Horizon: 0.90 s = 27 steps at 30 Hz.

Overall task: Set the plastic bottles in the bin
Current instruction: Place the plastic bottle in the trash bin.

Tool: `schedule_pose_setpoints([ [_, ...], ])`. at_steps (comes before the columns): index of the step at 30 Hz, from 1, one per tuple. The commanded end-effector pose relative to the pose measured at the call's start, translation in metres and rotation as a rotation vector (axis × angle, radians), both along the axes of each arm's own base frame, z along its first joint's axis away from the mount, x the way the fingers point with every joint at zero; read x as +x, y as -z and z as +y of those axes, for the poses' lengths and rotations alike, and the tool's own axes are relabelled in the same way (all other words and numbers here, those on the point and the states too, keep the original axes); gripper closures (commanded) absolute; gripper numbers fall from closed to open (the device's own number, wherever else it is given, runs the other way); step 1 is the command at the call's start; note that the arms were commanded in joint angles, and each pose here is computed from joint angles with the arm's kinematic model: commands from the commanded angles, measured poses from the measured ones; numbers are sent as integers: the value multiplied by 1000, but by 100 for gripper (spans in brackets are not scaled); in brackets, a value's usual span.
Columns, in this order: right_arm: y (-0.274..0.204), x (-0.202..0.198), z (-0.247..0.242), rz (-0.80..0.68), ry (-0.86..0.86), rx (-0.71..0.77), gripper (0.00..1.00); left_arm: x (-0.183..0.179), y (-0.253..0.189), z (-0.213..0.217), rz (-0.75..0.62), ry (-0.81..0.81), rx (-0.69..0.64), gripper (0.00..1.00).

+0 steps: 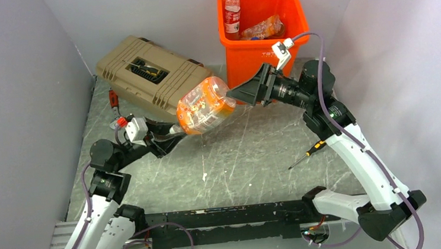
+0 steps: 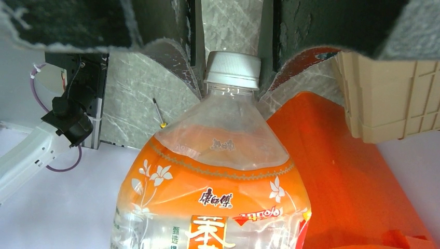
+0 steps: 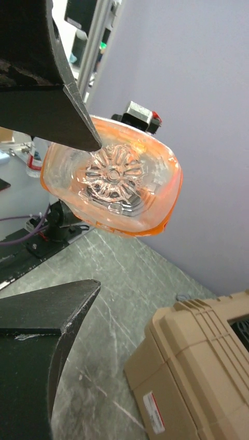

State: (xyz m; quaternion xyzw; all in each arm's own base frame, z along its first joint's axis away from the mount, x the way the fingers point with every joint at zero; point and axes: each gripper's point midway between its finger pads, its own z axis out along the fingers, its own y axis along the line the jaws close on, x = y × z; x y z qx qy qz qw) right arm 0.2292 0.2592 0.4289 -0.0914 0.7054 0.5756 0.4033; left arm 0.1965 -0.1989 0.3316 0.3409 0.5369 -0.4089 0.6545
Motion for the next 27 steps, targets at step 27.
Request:
schedule_pose_setpoints([
  [27, -15, -26, 8, -471, 199, 53, 0, 50, -86, 1, -64, -195, -176, 100],
])
